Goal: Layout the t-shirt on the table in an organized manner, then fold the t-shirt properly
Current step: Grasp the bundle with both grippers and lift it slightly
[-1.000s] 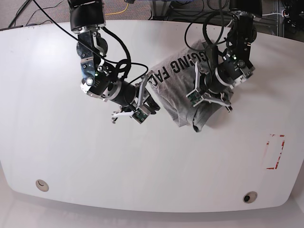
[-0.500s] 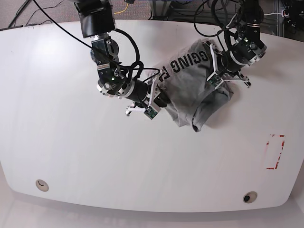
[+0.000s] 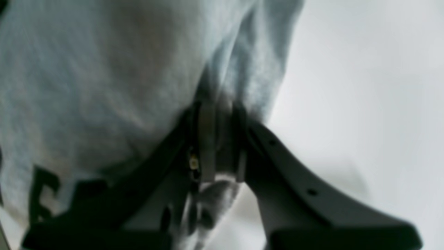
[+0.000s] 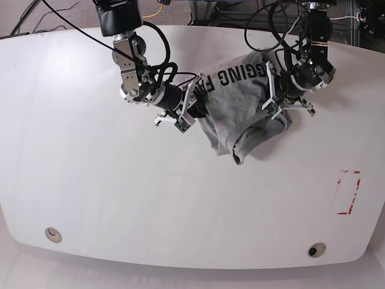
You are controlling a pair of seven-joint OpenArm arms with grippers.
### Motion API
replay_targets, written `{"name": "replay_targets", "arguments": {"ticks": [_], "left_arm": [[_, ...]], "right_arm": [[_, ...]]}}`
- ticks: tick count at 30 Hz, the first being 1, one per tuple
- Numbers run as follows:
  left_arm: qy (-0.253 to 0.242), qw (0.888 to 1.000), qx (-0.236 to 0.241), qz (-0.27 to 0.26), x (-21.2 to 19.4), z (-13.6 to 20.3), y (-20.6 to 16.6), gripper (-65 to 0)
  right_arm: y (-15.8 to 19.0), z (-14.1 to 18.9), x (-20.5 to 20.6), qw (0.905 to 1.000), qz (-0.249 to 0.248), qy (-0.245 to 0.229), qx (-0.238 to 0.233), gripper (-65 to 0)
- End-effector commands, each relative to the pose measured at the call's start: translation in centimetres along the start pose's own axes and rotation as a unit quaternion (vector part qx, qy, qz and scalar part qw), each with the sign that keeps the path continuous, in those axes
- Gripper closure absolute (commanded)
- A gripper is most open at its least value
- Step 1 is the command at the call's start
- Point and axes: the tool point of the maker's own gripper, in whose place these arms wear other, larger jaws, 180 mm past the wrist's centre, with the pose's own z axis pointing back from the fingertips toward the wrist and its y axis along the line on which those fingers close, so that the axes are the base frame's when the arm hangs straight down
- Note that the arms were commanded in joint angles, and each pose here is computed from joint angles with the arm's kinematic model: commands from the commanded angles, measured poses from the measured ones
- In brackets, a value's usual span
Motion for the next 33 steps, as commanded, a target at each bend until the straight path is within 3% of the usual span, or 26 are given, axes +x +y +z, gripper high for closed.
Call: {"name": "replay_targets", "arguments": {"ticks": [1, 12, 17, 26, 33], "left_arm": [[-0.017, 1.0, 0.001, 0.0, 1.5, -0.8, 1.0, 0.0], [-0.024, 0.999, -0.019, -0.018, 5.3, -4.1, 2.7, 0.0], [-0.051, 0.998, -0.027, -0.029, 8.2, -4.4, 2.0, 0.0], [-0.099, 0.993, 0.013, -0.055, 11.4, -1.4, 3.2, 0.0], [-0.123, 0.987, 0.057, -0.091, 12.6, 1.9, 4.6, 0.0]], "right_arm": [[0.4, 0.9, 0.6, 0.9998, 0.016, -0.009, 0.001, -7.5], [2.6, 3.5, 0.0, 0.9997, 0.016, -0.016, -0.009, -7.5], [2.8, 3.9, 0.6, 0.9995, 0.026, -0.014, -0.012, -7.5], [1.4, 4.4, 3.1, 0.9975, 0.056, -0.034, -0.027, -7.5], [0.6, 6.6, 5.4, 0.9916, 0.109, -0.052, -0.047, -7.5]]}}
